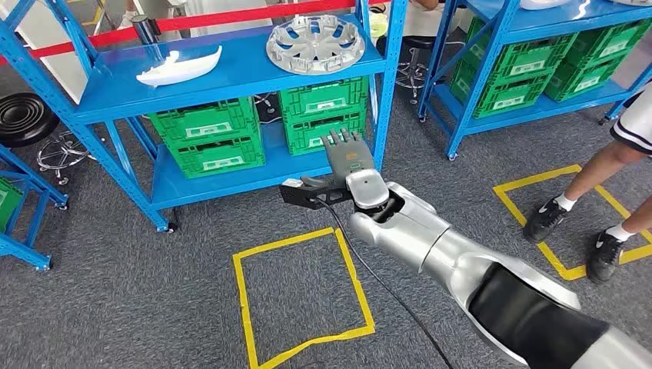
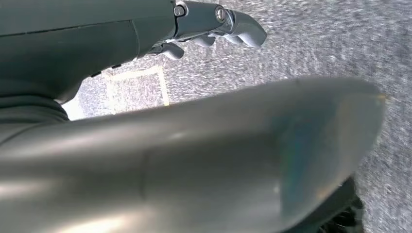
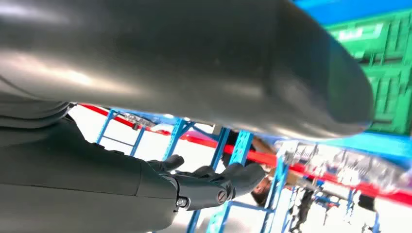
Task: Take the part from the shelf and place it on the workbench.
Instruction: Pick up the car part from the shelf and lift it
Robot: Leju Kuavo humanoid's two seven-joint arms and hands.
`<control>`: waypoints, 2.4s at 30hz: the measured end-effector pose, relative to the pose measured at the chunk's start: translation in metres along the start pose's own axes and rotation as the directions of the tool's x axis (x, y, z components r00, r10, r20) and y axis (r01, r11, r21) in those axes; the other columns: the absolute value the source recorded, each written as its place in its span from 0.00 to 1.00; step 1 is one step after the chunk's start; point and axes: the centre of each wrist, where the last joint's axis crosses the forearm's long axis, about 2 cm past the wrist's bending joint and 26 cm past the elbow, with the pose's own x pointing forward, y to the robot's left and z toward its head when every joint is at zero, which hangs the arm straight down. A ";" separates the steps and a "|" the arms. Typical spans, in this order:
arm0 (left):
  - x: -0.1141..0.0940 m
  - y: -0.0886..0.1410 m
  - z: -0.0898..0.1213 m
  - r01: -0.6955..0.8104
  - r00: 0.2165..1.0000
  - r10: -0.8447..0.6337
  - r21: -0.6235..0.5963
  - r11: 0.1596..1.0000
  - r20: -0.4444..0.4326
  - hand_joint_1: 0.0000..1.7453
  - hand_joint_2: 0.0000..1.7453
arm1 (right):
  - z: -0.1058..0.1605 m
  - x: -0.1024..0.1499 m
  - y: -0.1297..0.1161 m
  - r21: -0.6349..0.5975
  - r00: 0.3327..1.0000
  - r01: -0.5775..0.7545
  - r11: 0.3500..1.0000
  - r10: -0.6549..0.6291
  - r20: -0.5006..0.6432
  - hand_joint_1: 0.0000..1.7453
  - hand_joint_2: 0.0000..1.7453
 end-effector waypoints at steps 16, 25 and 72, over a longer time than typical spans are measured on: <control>-0.001 0.000 0.000 0.073 0.997 -0.073 -0.005 0.997 -0.014 0.00 0.00 | 0.024 -0.043 0.031 0.011 1.000 -0.011 1.000 0.011 0.003 0.00 0.00; -0.004 0.000 0.000 0.043 0.999 -0.043 -0.006 0.999 -0.003 0.00 0.00 | 0.022 -0.043 0.030 0.016 0.999 -0.026 1.000 0.026 0.026 0.00 0.00; -0.007 0.006 0.000 0.020 1.000 -0.020 0.010 1.000 -0.004 0.00 0.00 | 0.049 -0.020 0.058 0.038 0.991 0.060 0.997 -0.064 0.115 0.00 0.00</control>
